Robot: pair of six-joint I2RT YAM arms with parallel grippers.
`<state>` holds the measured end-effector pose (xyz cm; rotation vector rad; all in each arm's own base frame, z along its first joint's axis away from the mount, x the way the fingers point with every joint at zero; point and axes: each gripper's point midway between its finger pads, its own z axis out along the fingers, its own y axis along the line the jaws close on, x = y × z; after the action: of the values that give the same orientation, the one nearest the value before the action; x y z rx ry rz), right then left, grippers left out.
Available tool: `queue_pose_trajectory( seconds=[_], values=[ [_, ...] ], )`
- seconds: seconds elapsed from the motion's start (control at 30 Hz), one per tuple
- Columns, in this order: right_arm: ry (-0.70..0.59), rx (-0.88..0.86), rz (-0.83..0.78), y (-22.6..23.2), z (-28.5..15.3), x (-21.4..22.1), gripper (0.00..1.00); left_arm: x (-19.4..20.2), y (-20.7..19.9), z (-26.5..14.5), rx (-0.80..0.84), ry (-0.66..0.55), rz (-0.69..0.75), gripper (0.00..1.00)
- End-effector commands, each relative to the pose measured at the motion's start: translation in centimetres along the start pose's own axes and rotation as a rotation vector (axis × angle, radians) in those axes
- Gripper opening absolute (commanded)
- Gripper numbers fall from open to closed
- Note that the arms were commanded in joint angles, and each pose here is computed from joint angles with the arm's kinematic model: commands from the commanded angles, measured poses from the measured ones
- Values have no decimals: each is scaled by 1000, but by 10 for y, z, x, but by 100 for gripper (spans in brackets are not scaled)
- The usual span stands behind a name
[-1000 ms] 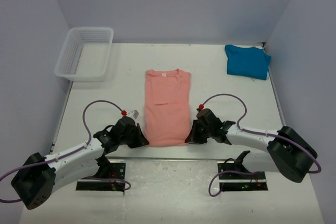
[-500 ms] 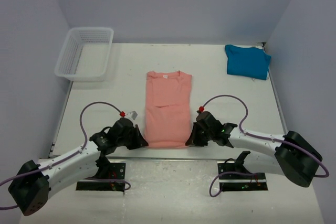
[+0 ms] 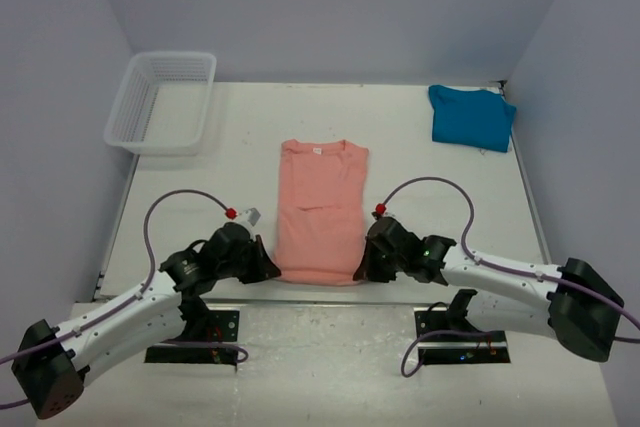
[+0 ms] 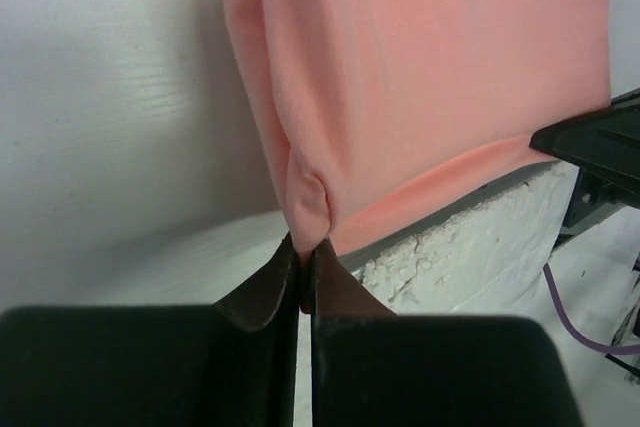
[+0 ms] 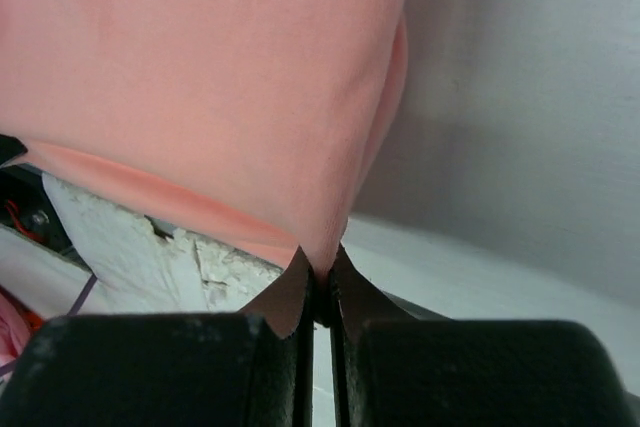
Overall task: Fold and stack the t-shirts
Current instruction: Grab one side of the 2/3 rectangular tshirt with both arms, then fold the long partially folded tshirt into a neat square
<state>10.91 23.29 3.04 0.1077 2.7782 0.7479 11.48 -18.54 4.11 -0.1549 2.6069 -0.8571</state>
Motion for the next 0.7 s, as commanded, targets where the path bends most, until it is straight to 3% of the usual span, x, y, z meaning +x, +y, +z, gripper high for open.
queue_pose_trajectory(
  seconds=[0.0,0.07,0.33,0.53,0.67],
  values=[
    [-107,147,-19,-14,-22,-21,0,-29,-11,-21,-53,-95,64,0],
    [-148,145,-52,2,-36,-37,0,-56,-25,-33,-67,-182,94,0],
    [-229,197,-111,27,-40,-134,0,-133,-82,-13,-80,-273,192,0],
    [-255,193,-128,36,-34,-205,0,-215,-75,13,-176,-352,190,0],
    [-201,207,-133,35,-10,-237,0,-260,-66,30,-209,-386,169,0]
  ],
)
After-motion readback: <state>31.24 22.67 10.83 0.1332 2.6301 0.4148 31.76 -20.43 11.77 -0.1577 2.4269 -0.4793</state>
